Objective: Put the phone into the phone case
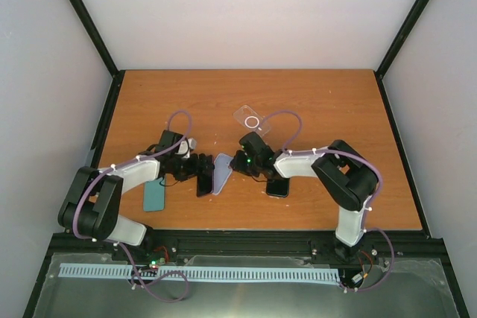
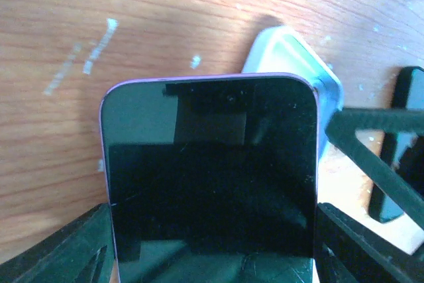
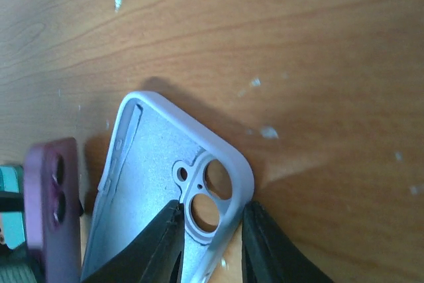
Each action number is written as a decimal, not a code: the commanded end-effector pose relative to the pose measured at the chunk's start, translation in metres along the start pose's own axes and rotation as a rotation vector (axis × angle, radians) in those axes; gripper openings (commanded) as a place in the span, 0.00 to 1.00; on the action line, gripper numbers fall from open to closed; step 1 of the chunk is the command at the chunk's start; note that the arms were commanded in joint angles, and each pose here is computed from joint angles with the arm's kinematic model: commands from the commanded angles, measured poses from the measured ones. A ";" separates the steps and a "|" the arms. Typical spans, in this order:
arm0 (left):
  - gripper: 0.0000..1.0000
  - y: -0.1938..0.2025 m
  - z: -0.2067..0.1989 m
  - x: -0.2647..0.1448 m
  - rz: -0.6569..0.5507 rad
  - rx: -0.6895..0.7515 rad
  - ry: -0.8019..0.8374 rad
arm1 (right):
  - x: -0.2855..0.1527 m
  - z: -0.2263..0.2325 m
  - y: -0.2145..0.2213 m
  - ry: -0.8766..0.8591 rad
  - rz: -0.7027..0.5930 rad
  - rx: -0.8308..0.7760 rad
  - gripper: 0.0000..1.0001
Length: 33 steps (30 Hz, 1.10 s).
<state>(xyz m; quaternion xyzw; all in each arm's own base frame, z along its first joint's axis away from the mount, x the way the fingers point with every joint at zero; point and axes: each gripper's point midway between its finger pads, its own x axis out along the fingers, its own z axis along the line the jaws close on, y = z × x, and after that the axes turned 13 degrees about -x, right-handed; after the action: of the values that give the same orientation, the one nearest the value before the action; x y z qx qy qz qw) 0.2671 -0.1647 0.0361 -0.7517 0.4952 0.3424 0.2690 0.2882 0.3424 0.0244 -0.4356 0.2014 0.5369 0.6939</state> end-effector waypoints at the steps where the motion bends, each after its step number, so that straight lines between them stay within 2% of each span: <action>1: 0.53 0.007 -0.040 -0.002 0.023 0.088 0.173 | 0.008 0.013 -0.013 -0.056 -0.009 -0.125 0.25; 5: 0.52 0.019 -0.047 0.004 0.067 0.085 0.221 | 0.007 0.023 -0.022 -0.082 -0.024 -0.208 0.25; 10: 0.52 0.031 -0.063 0.006 0.094 0.100 0.260 | 0.001 0.019 -0.026 -0.107 -0.019 -0.207 0.25; 16: 0.51 0.008 -0.063 -0.006 -0.024 0.107 0.167 | -0.030 0.002 -0.027 -0.046 -0.039 -0.189 0.29; 19: 0.51 0.002 -0.073 -0.010 -0.039 0.110 0.185 | -0.045 0.000 -0.023 -0.041 -0.050 -0.193 0.29; 29: 0.49 -0.023 -0.091 -0.003 -0.072 0.001 0.195 | -0.098 0.053 0.009 -0.361 -0.064 -0.259 0.39; 33: 0.49 -0.025 -0.103 -0.003 -0.055 -0.016 0.244 | -0.097 0.065 0.015 -0.378 -0.060 -0.249 0.43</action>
<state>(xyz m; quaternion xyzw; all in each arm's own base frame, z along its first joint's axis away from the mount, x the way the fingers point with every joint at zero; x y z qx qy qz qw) 0.2946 -0.2143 0.0744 -0.7822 0.4998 0.2872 0.2365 0.2358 0.3243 0.1089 -0.4341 0.0222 0.6024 0.6695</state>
